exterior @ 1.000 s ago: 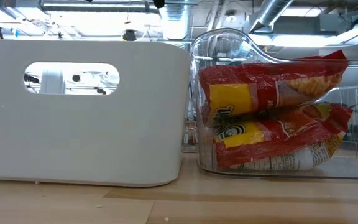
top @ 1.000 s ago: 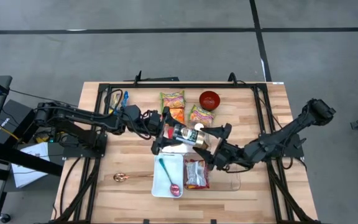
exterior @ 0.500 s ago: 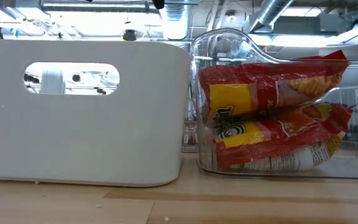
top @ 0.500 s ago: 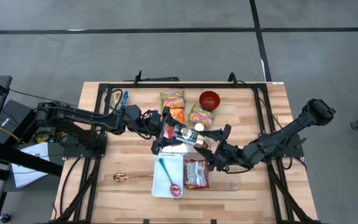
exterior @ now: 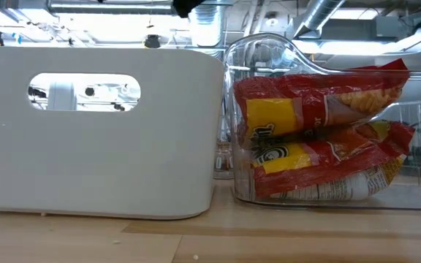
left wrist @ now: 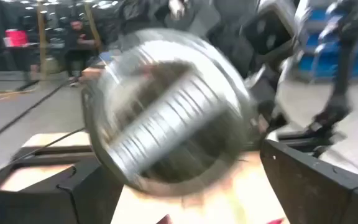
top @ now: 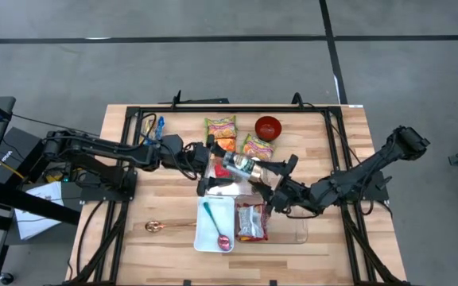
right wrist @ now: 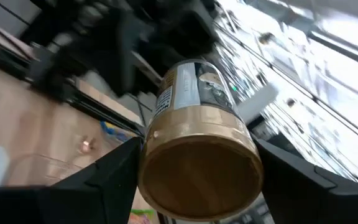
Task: Pick & Place Food Item
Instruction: Put the gold spice bottle into the top transparent bin
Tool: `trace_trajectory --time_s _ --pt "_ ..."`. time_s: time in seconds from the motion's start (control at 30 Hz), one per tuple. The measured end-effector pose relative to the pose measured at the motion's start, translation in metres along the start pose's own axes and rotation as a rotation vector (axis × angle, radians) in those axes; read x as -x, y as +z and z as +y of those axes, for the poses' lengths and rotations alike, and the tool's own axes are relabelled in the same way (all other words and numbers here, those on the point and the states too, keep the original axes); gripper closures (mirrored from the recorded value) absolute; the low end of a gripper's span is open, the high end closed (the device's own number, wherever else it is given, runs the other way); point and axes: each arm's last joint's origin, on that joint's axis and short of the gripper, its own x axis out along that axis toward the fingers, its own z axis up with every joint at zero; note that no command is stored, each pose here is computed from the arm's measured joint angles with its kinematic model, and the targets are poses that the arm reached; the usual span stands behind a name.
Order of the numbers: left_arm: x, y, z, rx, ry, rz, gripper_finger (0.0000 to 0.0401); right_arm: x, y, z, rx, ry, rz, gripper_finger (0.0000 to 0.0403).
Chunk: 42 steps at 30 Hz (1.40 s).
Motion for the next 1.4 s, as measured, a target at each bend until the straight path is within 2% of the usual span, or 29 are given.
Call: trace_trajectory --time_s 0.17,0.3,0.4,0.53,0.67,0.8,0.93,1.17,1.4 --pt "0.020 0.005 0.004 -0.124 0.182 0.115 0.0020 0.001 -0.002 -0.004 0.007 -0.071 0.084 0.0133" --pt "0.047 0.013 0.007 -0.173 0.348 0.215 0.0010 0.000 -0.005 -0.012 -0.008 -0.110 0.135 0.0133" --pt "0.066 0.015 0.008 -0.162 0.431 0.291 0.0010 -0.004 -0.011 -0.026 -0.082 -0.144 0.161 0.0133" --pt "0.088 0.015 0.006 -0.097 0.460 0.369 0.0013 -0.010 -0.021 -0.051 -0.168 -0.150 0.212 0.0133" --pt "0.101 0.011 0.005 -0.036 0.471 0.441 0.0014 -0.021 -0.023 -0.075 -0.332 0.064 0.225 0.0133" --pt "0.106 0.004 0.005 -0.027 0.475 0.516 0.0014 -0.039 -0.024 -0.089 -0.464 0.277 0.302 0.0133" --pt "0.112 -0.001 0.004 -0.027 0.478 0.590 0.0015 -0.057 -0.028 -0.093 -0.542 0.483 0.478 0.0133" --pt "0.116 -0.003 0.004 -0.010 0.485 0.621 0.0015 -0.082 -0.038 -0.069 -0.613 0.723 0.697 0.0133" --pt "0.117 -0.005 0.004 -0.012 0.485 0.638 0.0015 -0.098 -0.055 -0.036 -0.556 0.814 0.879 0.0133"
